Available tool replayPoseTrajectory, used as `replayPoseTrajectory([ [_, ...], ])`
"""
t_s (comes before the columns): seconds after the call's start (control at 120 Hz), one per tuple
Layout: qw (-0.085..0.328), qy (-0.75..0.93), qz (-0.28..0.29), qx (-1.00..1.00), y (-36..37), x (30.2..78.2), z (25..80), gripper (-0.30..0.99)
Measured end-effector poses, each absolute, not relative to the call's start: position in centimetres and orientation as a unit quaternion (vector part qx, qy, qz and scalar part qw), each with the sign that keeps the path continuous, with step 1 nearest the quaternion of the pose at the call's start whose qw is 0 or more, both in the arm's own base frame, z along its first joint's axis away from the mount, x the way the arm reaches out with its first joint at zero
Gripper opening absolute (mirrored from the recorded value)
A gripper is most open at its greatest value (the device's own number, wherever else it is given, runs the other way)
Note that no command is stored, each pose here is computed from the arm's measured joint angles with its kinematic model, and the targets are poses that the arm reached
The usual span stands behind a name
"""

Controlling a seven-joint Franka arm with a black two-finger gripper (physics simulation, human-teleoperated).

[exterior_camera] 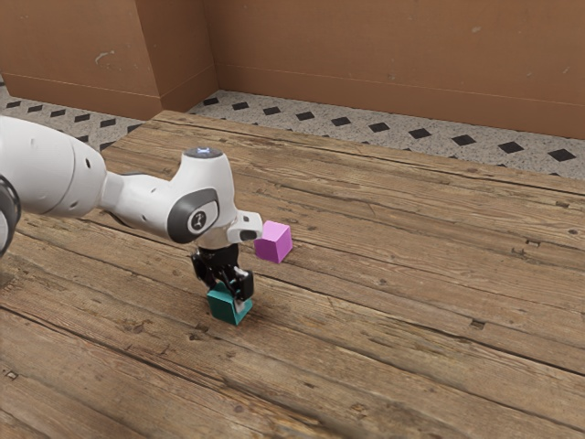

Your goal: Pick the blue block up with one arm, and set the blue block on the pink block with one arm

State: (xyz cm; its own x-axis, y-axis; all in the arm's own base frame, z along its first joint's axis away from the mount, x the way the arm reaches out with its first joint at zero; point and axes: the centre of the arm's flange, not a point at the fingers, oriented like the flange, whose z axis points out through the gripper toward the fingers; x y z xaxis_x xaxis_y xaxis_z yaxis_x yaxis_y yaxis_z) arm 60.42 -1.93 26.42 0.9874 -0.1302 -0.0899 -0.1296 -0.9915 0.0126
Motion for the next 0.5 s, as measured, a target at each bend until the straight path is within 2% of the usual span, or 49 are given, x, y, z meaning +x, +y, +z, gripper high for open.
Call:
replayPoseTrajectory([
  [0.308,-0.002,-0.066,-0.029,0.997,-2.2,61.2,27.6,0.38],
  [0.5,-0.008,-0.066,0.006,0.998,-2.4,63.9,32.1,0.34],
])
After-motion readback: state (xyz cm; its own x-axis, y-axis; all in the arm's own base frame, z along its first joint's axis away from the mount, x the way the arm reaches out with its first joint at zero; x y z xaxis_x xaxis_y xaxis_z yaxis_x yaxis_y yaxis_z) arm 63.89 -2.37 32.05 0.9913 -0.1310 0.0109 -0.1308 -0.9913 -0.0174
